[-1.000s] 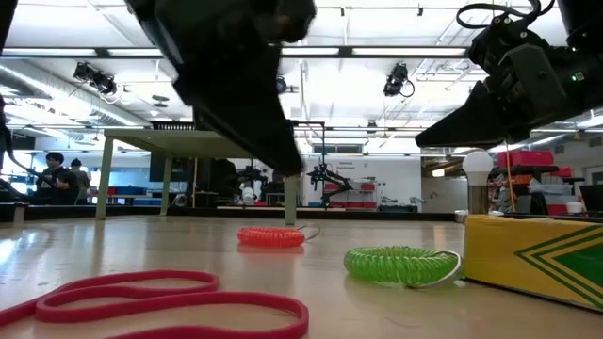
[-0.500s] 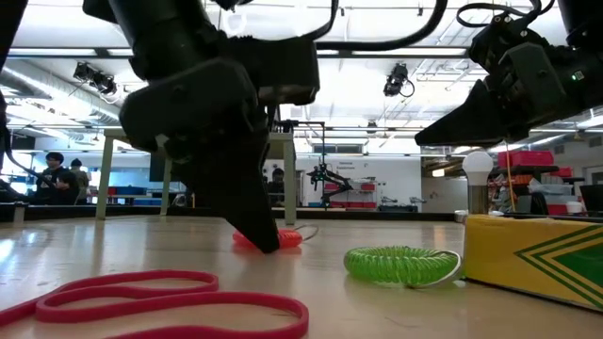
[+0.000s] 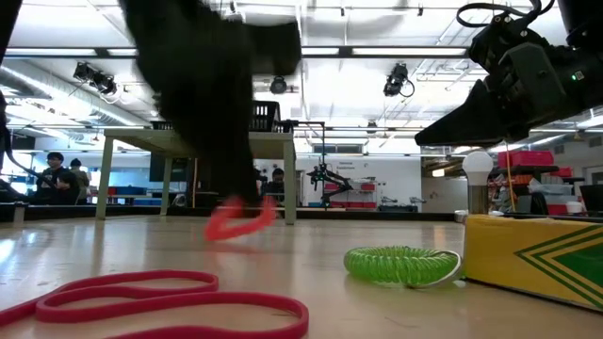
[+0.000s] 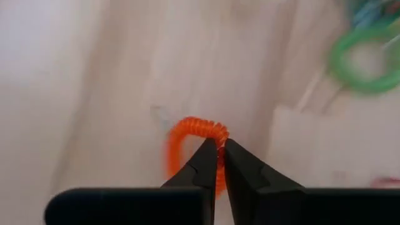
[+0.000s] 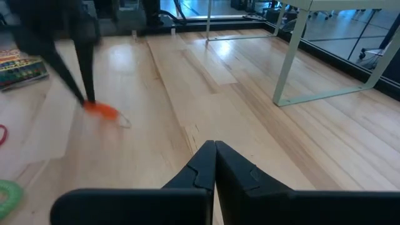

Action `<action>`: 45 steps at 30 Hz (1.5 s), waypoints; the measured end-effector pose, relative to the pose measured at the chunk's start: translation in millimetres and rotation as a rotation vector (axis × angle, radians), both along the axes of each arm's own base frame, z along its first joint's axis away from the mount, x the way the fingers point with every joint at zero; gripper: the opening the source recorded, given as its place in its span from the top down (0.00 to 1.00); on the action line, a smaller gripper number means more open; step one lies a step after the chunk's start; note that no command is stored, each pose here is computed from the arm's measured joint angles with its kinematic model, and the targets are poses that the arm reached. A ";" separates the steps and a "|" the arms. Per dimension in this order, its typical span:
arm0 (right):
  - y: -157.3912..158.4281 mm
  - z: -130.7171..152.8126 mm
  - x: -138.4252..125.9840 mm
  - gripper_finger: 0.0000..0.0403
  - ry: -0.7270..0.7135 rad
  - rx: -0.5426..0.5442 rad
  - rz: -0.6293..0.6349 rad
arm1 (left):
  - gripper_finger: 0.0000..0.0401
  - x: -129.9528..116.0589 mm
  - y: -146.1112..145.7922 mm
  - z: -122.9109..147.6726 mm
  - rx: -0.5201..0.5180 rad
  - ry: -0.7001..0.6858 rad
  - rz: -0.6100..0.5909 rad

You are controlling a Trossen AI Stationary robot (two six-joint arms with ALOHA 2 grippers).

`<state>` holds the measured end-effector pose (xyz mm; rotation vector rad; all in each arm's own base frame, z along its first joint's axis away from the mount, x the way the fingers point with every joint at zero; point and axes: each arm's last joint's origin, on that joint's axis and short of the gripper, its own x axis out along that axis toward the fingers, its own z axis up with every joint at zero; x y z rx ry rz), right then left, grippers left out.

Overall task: Pick & Place Office Desk Supplies
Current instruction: Put the orange spring keychain into the top right black bin on the shelf

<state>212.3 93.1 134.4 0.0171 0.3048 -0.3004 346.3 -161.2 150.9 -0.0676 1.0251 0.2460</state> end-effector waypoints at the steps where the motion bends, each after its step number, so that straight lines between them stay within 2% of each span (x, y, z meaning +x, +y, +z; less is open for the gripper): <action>1: 0.0 0.0 0.0 0.97 0.000 0.000 0.000 | 0.94 -4.2 0.0 12.8 -0.002 -0.023 0.009; 7: 0.0 0.0 0.0 0.97 0.000 0.000 0.000 | 0.96 -29.4 8.4 89.6 0.009 -0.238 0.070; 14: 0.1 0.1 0.0 0.97 -0.001 0.000 0.000 | 0.96 -60.8 47.3 167.2 0.100 -0.506 0.206; 18: 0.1 0.2 0.1 0.97 -0.003 0.002 0.000 | 0.96 -78.7 95.6 204.8 0.139 -0.615 0.340; 21: 0.1 0.5 0.2 0.97 -0.007 0.006 -0.001 | 0.96 -89.0 140.9 226.0 0.177 -0.640 0.404; 27: 0.2 0.8 0.3 0.97 -0.010 0.007 -0.001 | 0.96 -89.7 225.3 267.6 0.262 -0.661 0.483; 31: 0.3 1.3 0.5 0.97 -0.014 0.008 0.000 | 0.96 -84.9 283.3 273.8 0.259 -0.632 0.559; 36: 0.4 1.4 0.5 0.97 -0.015 0.008 0.000 | 0.96 -74.0 339.0 257.1 0.222 -0.531 0.644; 40: 0.3 1.2 0.5 0.97 -0.013 0.007 0.000 | 0.96 -62.5 364.6 233.8 0.175 -0.438 0.682; 45: 0.3 1.2 0.5 0.97 -0.011 0.000 0.002 | 0.96 -53.6 374.2 213.8 0.141 -0.361 0.686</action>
